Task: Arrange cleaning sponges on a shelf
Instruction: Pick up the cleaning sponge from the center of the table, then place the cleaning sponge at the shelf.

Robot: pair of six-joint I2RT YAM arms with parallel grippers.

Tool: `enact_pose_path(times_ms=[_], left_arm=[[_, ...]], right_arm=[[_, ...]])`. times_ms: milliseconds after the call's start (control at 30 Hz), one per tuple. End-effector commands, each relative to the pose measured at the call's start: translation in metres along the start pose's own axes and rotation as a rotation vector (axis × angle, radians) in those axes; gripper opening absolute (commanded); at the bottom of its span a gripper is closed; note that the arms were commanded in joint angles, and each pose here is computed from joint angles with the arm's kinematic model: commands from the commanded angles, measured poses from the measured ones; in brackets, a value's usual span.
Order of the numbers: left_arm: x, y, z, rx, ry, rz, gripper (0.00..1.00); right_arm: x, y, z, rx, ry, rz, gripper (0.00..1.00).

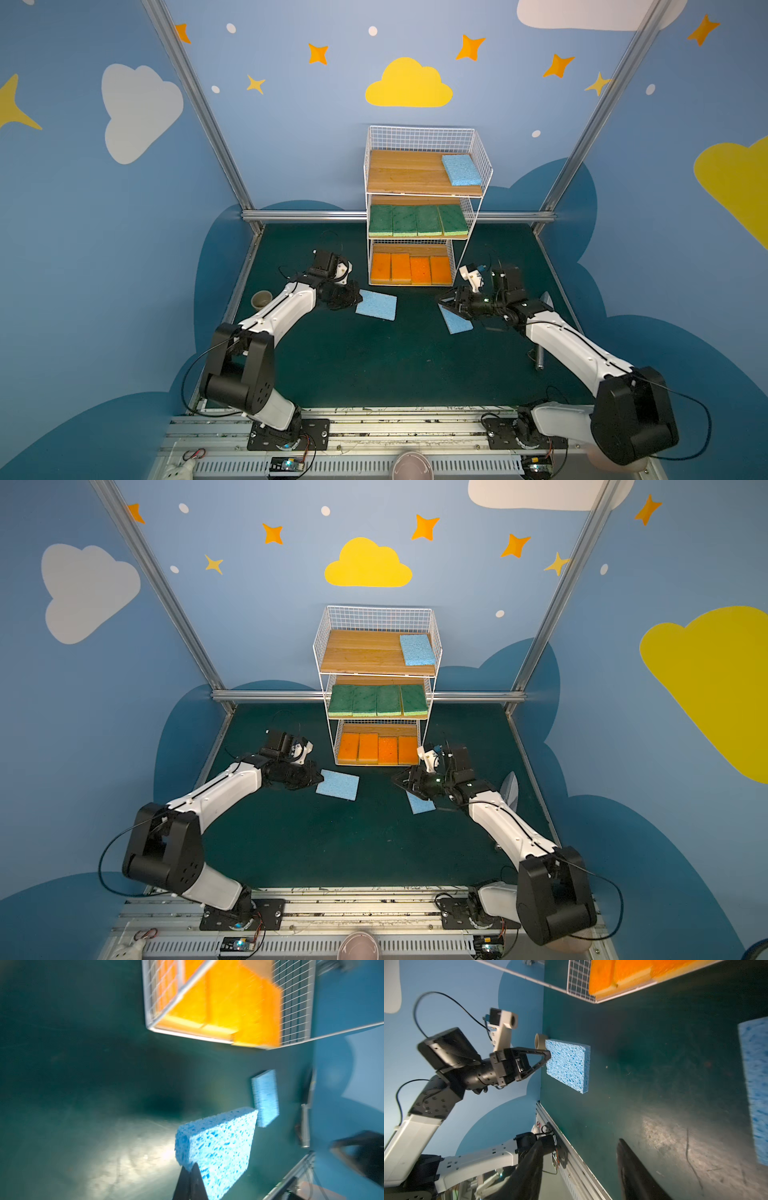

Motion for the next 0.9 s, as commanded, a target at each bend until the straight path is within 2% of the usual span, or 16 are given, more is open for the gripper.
enact_pose_path(times_ms=[0, 233, 700, 867], left_arm=[[-0.013, -0.001, -0.019, -0.039, 0.05, -0.048, 0.03], [-0.034, -0.003, -0.039, -0.016, 0.114, -0.082, 0.03], [-0.046, -0.007, -0.053, -0.002, 0.18, -0.095, 0.03], [-0.047, -0.011, -0.057, -0.004, 0.21, -0.104, 0.03]], right_arm=[[0.009, 0.005, 0.022, -0.025, -0.082, 0.061, 0.58], [0.03, 0.006, 0.041, -0.044, -0.109, 0.114, 0.54], [0.05, -0.003, 0.054, -0.053, -0.105, 0.129, 0.42], [0.054, -0.004, 0.054, -0.05, -0.102, 0.135, 0.42]])
Point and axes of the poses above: each gripper's point midway between its finger pads, its own x axis out along the fingers, its own z axis along the line the jaws close on, y = z × x, the point moved 8 cm from there along -x, back along the fingers, and after that the axes turned 13 degrees about x, right-handed, at the moved point
